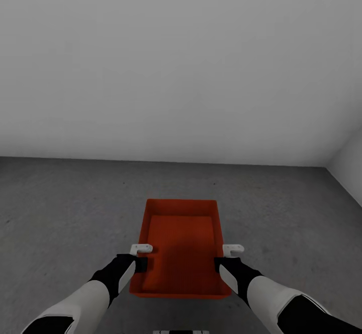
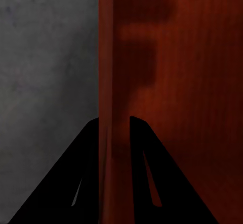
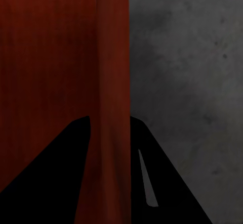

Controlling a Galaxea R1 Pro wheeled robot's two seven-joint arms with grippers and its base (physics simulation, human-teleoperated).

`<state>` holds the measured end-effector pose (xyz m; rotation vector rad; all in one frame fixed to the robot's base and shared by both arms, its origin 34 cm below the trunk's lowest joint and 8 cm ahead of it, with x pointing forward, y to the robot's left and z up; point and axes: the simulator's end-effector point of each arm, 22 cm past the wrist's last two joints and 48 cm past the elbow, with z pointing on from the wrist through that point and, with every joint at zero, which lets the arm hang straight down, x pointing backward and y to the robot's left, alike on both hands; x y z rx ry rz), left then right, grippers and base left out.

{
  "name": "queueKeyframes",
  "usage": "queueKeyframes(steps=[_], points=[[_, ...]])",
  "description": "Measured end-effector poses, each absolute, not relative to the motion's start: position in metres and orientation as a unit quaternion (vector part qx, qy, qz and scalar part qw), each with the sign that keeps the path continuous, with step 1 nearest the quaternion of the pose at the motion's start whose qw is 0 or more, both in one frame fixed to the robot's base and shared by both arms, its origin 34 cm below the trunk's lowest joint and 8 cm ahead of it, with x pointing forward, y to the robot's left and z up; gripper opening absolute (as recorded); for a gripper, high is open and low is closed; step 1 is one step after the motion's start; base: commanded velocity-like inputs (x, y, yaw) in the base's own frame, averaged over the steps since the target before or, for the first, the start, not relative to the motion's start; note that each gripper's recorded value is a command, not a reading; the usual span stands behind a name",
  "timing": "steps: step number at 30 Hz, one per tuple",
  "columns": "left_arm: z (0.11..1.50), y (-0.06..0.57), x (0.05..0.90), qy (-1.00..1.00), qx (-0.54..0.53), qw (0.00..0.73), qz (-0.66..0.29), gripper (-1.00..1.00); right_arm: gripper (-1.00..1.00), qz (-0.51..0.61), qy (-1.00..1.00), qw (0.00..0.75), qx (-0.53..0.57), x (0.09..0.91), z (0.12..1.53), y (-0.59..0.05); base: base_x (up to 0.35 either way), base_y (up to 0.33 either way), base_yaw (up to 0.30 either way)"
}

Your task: Move the two storage containers from the living room to the garage. In the garage, place one container on the floor and stack the other container on top of it (either order is fine).

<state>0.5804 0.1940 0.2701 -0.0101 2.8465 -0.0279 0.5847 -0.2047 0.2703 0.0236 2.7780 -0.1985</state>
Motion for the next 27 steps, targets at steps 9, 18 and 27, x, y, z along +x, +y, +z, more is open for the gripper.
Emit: queueKeyframes(steps=[9,18,27], points=[[0.25,0.194,0.576,0.989,-0.004,0.147,-0.01,-1.0,-1.0,-0.07,0.982,0.177,0.008,0.58,0.251,-0.205,0.0,0.0,0.0],[0.23,0.194,0.571,0.989,-0.003,0.147,-0.01,-1.0,-1.0,-0.07,0.982,0.178,0.008,0.575,0.23,-0.205,0.0,0.0,0.0],[0.21,0.194,0.565,0.989,-0.004,0.147,-0.01,-1.0,-1.0,-0.07,0.982,0.178,0.008,0.57,0.21,-0.205,0.0,0.0,0.0]])
